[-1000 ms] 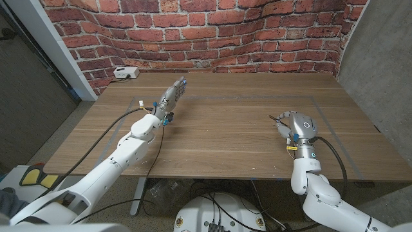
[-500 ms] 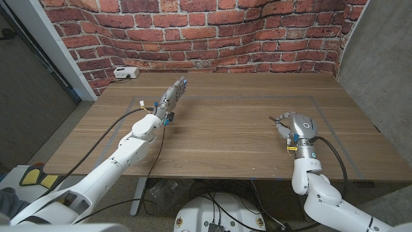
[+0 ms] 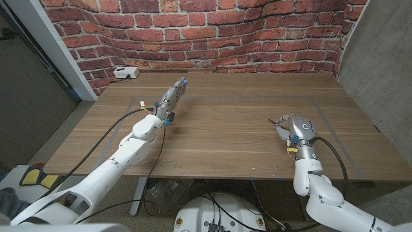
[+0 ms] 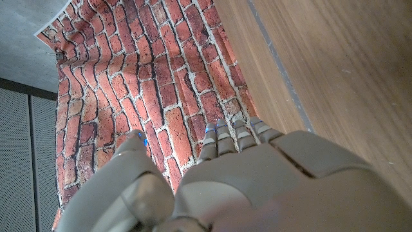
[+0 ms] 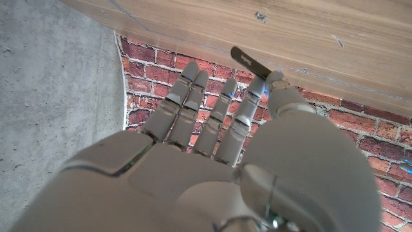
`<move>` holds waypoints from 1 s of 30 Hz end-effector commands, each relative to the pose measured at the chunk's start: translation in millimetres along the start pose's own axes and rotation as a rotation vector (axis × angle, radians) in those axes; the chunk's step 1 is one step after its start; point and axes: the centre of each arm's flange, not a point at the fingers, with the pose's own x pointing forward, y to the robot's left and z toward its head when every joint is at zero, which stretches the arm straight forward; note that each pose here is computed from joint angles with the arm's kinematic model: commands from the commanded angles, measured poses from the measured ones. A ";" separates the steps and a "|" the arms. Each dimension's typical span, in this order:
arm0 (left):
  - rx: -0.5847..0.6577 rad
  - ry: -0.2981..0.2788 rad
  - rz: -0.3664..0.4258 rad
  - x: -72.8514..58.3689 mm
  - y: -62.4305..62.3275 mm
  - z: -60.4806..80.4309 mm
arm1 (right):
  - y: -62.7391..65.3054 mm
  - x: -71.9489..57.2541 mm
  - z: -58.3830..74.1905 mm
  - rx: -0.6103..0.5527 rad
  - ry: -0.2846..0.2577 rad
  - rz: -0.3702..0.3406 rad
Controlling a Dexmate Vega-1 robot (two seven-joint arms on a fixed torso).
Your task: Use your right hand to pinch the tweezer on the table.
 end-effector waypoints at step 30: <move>0.005 -0.007 0.015 -6.5 2.9 2.2 | 29.4 5.0 -12.7 -0.056 -0.012 0.158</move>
